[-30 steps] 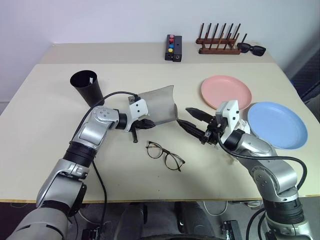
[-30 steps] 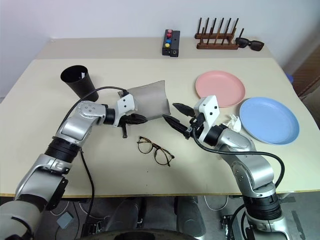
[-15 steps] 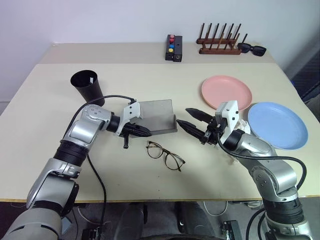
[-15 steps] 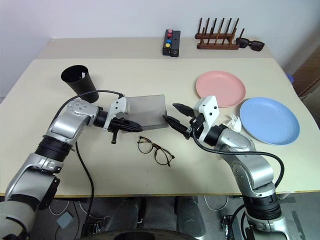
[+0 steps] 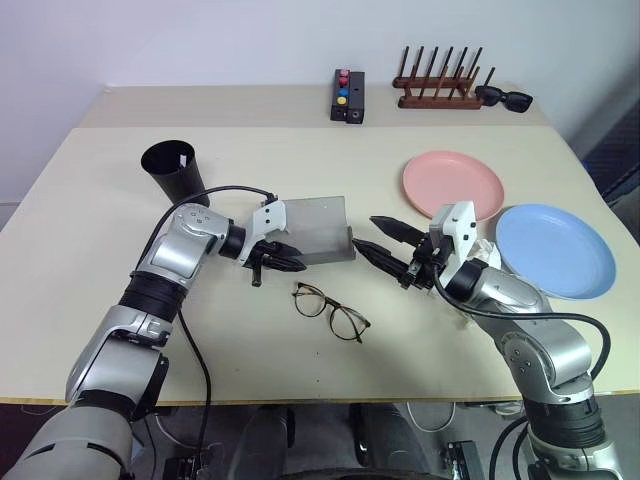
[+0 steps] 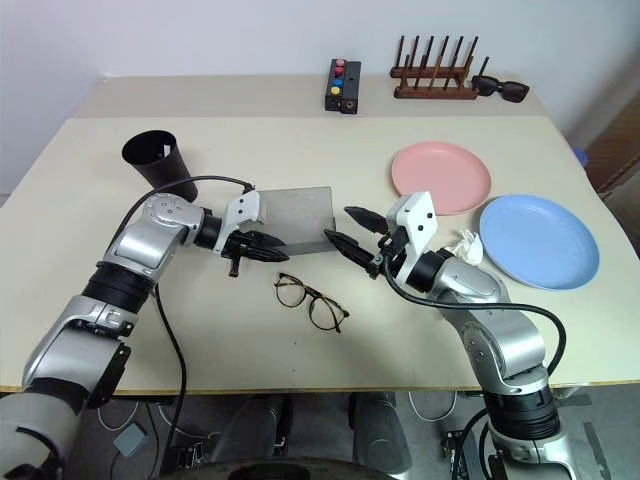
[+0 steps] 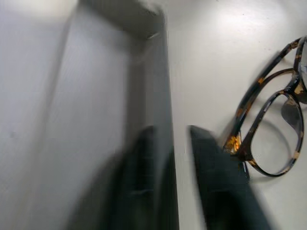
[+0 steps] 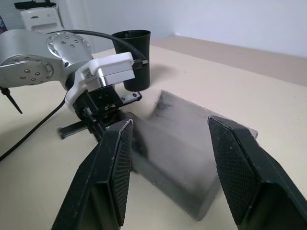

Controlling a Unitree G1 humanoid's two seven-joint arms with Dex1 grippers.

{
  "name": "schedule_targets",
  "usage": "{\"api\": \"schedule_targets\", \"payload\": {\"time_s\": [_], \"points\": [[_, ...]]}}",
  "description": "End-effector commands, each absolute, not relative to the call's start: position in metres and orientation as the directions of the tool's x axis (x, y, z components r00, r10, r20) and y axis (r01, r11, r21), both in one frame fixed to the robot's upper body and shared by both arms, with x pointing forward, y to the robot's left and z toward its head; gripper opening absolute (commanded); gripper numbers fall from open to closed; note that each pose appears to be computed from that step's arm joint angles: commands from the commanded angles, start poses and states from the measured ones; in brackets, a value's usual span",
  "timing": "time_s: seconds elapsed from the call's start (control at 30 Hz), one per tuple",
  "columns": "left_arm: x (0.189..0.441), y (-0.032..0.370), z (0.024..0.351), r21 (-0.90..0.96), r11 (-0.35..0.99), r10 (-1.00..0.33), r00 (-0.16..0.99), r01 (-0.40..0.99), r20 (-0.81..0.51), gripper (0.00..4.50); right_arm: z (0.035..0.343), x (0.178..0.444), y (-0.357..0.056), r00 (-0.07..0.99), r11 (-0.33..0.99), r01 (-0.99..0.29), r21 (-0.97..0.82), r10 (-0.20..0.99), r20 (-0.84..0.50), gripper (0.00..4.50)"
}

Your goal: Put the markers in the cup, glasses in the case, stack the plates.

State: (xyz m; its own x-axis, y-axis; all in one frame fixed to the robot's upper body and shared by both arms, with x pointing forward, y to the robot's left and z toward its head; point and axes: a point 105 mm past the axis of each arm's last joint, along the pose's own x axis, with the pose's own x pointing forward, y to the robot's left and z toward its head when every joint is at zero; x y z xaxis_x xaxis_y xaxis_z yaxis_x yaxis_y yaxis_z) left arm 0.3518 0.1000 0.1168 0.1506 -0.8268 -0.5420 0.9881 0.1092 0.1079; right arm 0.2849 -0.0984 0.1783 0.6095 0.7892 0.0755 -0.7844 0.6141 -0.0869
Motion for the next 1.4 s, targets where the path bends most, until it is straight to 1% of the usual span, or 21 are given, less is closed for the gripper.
{"api": "schedule_targets", "payload": {"time_s": [0.03,0.17,0.33,0.47,0.57,0.6,0.67,0.77,0.8,0.87,0.93,1.07,1.17,1.23,1.4], "points": [[0.357,0.099,0.126,0.16,0.114,-0.829,0.183,0.98,-0.529,2.85,0.187,0.281,-0.095,0.59,0.599,-0.792,-0.113,0.8,0.111,2.53],[0.36,0.102,0.128,0.176,0.139,-0.835,0.211,0.975,-0.508,2.85,0.186,0.28,-0.095,0.592,0.601,-0.791,-0.112,0.799,0.108,2.53],[0.361,0.103,0.141,0.194,0.173,-0.861,0.244,0.966,-0.447,2.85,0.185,0.28,-0.097,0.594,0.603,-0.79,-0.113,0.798,0.103,2.53],[0.36,0.104,0.16,0.232,0.197,-0.883,0.275,0.953,-0.38,2.85,0.185,0.279,-0.099,0.596,0.604,-0.789,-0.115,0.797,0.098,2.53],[0.358,0.1,0.169,0.271,0.197,-0.888,0.288,0.942,-0.359,2.85,0.185,0.279,-0.1,0.598,0.605,-0.787,-0.118,0.796,0.095,2.53],[0.354,0.098,0.17,0.279,0.176,-0.891,0.274,0.944,-0.363,2.85,0.184,0.279,-0.101,0.598,0.606,-0.787,-0.119,0.796,0.093,2.53],[0.343,0.091,0.175,0.304,0.102,-0.905,0.216,0.947,-0.367,3.43,0.184,0.28,-0.102,0.602,0.609,-0.784,-0.121,0.793,0.089,2.53],[0.335,0.081,0.18,0.394,0.027,-0.898,0.195,0.919,-0.395,4.47,0.185,0.279,-0.104,0.606,0.612,-0.782,-0.123,0.791,0.084,2.53],[0.33,0.076,0.181,0.418,-0.012,-0.895,0.177,0.908,-0.41,4.47,0.185,0.279,-0.104,0.607,0.613,-0.781,-0.123,0.79,0.082,2.53],[0.311,0.062,0.181,0.442,-0.159,-0.883,0.073,0.883,-0.464,4.47,0.184,0.278,-0.107,0.612,0.616,-0.778,-0.124,0.787,0.073,2.53],[0.298,0.056,0.178,0.444,-0.26,-0.857,0.007,0.858,-0.515,4.47,0.184,0.277,-0.109,0.617,0.62,-0.774,-0.125,0.784,0.066,2.53],[0.283,0.049,0.167,0.45,-0.407,-0.8,-0.072,0.795,-0.596,4.47,0.181,0.275,-0.112,0.626,0.628,-0.769,-0.121,0.778,0.057,2.53],[0.278,0.048,0.157,0.451,-0.483,-0.752,-0.092,0.751,-0.653,4.47,0.176,0.272,-0.113,0.631,0.63,-0.767,-0.122,0.775,0.039,2.53],[0.28,0.047,0.148,0.451,-0.514,-0.72,-0.081,0.729,-0.689,4.47,0.168,0.269,-0.114,0.63,0.624,-0.77,-0.133,0.777,0.005,2.53],[0.286,0.04,0.144,0.485,-0.498,-0.73,-0.045,0.719,-0.682,4.47,0.156,0.259,-0.116,0.61,0.6,-0.791,-0.121,0.79,-0.06,2.53]]}}
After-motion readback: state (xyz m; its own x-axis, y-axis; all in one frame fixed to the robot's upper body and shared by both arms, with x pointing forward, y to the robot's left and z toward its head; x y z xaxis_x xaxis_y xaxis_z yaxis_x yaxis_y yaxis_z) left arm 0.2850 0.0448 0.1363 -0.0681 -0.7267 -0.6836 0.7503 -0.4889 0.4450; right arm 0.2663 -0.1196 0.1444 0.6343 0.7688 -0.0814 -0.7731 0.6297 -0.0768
